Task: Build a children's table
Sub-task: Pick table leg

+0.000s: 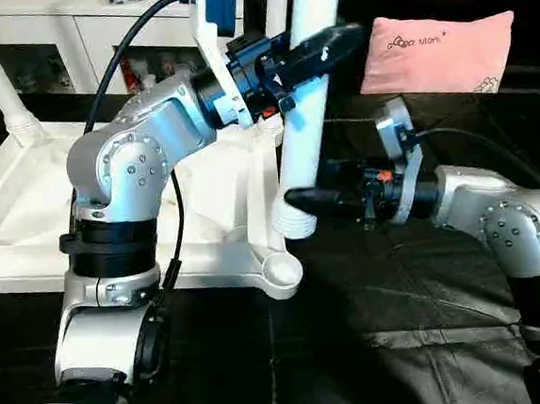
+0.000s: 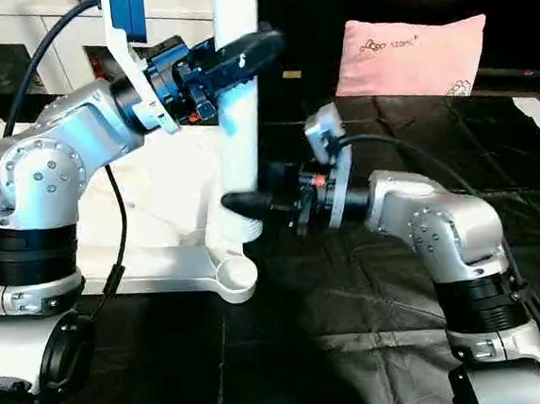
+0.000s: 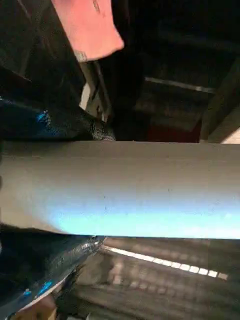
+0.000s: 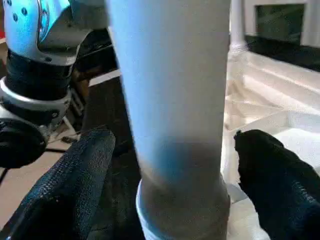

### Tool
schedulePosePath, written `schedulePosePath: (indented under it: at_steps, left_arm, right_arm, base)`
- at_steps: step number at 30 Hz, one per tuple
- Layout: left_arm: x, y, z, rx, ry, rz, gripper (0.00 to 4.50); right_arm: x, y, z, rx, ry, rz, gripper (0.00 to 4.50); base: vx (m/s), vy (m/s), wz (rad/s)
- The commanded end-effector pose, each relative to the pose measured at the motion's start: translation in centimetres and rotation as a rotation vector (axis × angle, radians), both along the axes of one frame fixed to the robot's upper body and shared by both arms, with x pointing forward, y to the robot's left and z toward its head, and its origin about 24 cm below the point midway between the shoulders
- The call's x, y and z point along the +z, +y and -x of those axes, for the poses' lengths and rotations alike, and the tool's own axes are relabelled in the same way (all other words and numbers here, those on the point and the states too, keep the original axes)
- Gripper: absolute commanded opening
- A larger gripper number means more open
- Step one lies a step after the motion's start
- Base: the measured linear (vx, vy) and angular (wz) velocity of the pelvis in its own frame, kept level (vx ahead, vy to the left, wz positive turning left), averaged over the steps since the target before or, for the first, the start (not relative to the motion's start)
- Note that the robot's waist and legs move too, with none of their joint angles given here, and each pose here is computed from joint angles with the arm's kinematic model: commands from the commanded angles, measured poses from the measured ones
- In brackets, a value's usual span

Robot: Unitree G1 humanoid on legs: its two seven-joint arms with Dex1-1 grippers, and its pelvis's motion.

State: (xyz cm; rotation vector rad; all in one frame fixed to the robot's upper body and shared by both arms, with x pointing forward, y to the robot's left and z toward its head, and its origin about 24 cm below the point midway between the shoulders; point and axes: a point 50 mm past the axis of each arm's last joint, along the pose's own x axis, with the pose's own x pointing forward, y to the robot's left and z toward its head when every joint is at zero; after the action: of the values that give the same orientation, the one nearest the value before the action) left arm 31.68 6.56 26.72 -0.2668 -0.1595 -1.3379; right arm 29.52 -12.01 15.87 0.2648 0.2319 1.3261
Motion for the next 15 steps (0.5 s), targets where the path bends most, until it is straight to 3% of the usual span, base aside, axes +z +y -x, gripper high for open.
schedulePosePath:
  at_steps: [1,4,15]
  left_arm:
    - [0.65,-0.56,0.76,-0.057,-0.034,-0.011,1.79]
    - [0.68,-0.77,1.06,-0.086,-0.04,-0.017,1.79]
    - [0.96,-1.32,1.42,-0.13,-0.022,0.017,1.79]
  right_arm:
    - [0.51,-0.02,-0.08,0.024,-0.002,-0.006,4.16]
    - [0.49,0.05,-0.04,0.044,0.01,-0.018,4.16]
    - [-0.08,0.23,0.29,0.08,-0.003,0.014,3.22]
  base:
    - [0.0,0.0,0.0]
    - [0.0,0.0,0.0]
    - [0.0,0.0,0.0]
